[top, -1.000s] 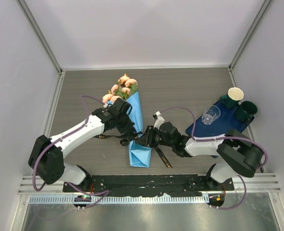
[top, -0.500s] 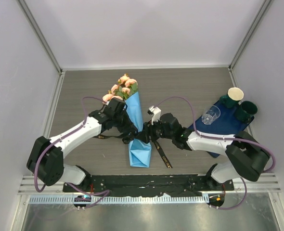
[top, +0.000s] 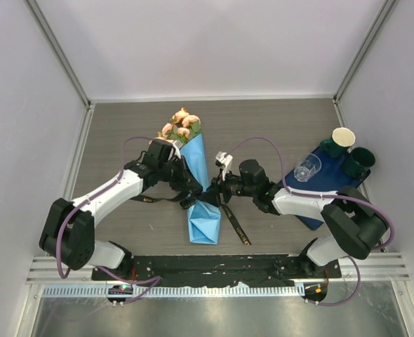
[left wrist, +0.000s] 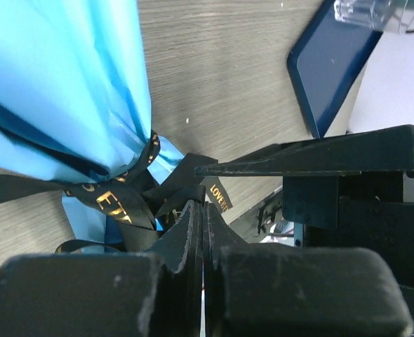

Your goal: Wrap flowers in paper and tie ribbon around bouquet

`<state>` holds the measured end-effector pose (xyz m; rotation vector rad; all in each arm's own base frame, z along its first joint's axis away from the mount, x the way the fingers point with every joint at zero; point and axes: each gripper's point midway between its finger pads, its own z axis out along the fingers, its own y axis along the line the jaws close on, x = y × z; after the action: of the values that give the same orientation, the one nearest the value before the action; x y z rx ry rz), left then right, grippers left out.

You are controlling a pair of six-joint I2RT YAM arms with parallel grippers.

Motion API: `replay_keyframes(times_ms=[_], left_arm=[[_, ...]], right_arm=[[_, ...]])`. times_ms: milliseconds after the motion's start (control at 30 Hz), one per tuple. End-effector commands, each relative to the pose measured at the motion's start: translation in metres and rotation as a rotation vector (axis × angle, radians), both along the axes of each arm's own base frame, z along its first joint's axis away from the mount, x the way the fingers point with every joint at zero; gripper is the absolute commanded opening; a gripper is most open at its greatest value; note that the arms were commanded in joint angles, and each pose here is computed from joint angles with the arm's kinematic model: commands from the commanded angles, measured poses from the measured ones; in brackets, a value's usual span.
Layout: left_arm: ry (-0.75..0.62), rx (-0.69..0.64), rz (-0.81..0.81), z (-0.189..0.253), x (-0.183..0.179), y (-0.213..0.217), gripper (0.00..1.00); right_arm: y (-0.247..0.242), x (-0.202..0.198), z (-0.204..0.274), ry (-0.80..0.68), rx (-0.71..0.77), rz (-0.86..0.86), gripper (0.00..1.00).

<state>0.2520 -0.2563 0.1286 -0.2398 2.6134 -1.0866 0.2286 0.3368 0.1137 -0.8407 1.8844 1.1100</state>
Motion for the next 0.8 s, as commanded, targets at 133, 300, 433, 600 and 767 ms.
replay_keyframes(times_ms=[133,300,433,600,767], left_arm=[[-0.059,-0.02,-0.279,0.003,-0.009,-0.006,0.0],[-0.079,-0.033,-0.281,0.004,-0.008,-0.003,0.0],[-0.081,-0.042,-0.29,0.001,-0.008,-0.001,0.0],[-0.07,-0.06,-0.301,-0.002,-0.011,0.0,0.0],[-0.07,-0.067,-0.308,-0.003,-0.01,0.001,0.0]], right_arm=[[0.005,0.022,0.015,-0.424,-0.039,0.157,0.59],[0.012,0.025,-0.002,-0.401,-0.083,0.248,0.52],[0.016,0.025,-0.001,-0.453,-0.049,0.274,0.49],[0.019,0.025,0.007,-0.489,-0.031,0.286,0.48],[0.021,0.018,0.016,-0.506,-0.001,0.32,0.48]])
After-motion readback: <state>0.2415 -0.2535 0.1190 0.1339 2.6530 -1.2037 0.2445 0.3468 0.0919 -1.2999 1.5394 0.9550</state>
